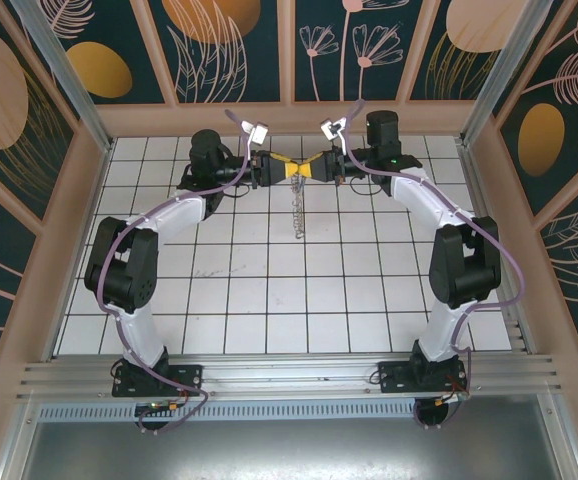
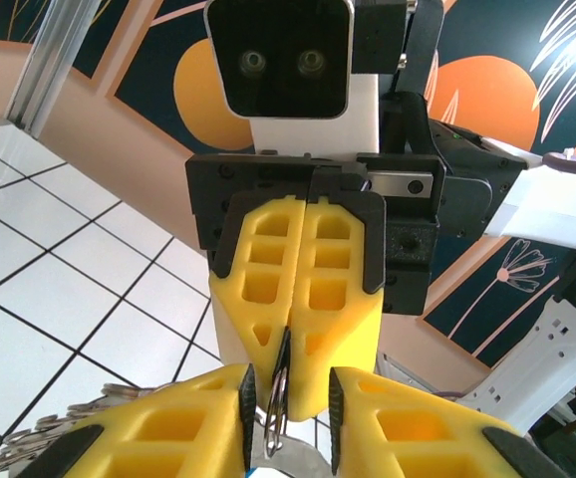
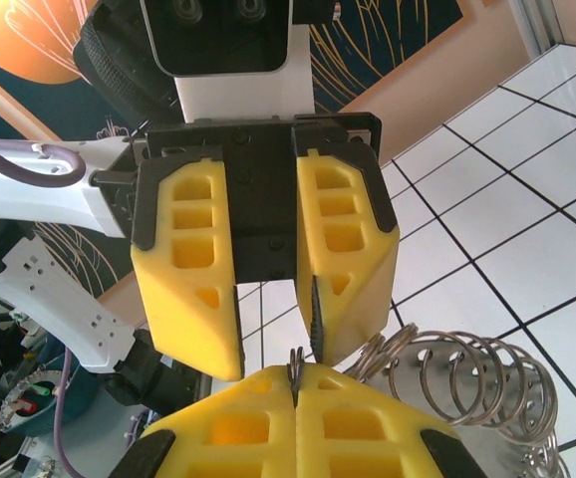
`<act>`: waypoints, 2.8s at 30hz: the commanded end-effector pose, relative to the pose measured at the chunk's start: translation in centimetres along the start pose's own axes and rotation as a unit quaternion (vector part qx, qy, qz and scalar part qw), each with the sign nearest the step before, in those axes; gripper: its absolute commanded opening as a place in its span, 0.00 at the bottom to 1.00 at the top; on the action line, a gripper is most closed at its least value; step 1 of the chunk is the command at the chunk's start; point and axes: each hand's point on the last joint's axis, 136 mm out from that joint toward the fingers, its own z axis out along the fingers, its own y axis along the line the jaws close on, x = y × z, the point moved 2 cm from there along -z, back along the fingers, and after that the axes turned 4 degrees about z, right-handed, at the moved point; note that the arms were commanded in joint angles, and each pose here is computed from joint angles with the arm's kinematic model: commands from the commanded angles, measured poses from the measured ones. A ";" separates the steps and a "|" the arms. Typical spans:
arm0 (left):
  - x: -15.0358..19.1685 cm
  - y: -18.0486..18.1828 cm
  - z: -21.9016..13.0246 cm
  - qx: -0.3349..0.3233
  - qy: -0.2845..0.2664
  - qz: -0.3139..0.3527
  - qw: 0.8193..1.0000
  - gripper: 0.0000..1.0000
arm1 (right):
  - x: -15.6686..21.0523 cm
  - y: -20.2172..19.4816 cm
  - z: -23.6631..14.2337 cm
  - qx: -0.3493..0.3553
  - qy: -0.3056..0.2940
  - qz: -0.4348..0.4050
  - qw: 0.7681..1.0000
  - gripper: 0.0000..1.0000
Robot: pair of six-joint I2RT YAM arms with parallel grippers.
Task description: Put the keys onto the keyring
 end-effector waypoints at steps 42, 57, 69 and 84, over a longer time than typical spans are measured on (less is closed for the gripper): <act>-1.4 -2.5 0.6 0.028 -0.035 0.045 0.998 0.00 | -2.5 2.9 -3.0 0.019 -0.062 -0.052 0.997 0.35; -2.2 -4.0 0.3 0.035 -0.041 0.061 0.997 0.00 | -0.2 0.4 -4.9 0.138 -0.174 -0.019 0.975 0.41; -2.5 -4.5 0.3 0.037 -0.043 0.064 0.996 0.00 | 0.5 1.6 -1.6 0.198 -0.162 -0.059 0.965 0.51; -2.6 -4.7 0.3 0.036 -0.045 0.067 0.996 0.00 | -0.6 1.3 -0.7 0.184 -0.158 -0.059 0.968 0.18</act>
